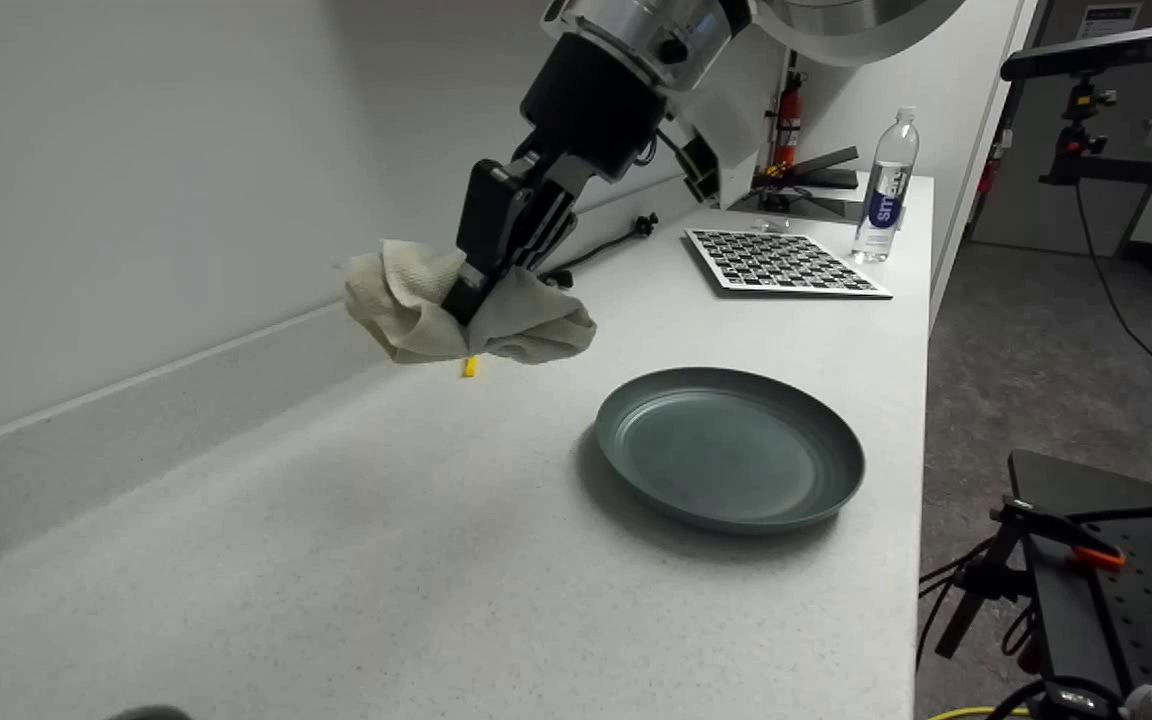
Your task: Use the cloth to wipe the table and then move it to the left and wipe the countertop
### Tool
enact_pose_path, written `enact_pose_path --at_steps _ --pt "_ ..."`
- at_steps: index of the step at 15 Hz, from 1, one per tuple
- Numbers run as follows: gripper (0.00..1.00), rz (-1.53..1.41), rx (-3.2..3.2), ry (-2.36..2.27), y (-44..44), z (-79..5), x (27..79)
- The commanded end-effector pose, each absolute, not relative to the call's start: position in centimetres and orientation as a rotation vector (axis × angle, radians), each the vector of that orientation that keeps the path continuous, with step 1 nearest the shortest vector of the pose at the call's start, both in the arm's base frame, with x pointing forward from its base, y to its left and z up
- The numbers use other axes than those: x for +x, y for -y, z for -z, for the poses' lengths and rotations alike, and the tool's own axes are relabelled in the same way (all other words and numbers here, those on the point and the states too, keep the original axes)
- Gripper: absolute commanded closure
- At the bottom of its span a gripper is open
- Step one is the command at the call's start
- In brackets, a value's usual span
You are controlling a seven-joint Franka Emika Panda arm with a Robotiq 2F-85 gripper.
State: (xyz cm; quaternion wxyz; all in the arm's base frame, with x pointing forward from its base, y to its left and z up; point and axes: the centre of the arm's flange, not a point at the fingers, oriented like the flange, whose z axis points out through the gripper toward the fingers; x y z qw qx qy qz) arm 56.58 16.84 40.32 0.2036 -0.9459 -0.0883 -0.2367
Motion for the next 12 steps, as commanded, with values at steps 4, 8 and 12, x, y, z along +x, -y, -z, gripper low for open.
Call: enact_pose_path --at_steps 4,8,12 --pt "0.86 0.660 -2.639 0.246 -16.8 -40.3 56.6" --pt "0.97 0.622 -2.687 0.201 -16.5 -38.7 57.2" --pt "0.97 0.528 -2.810 0.069 -12.5 -33.6 58.3"
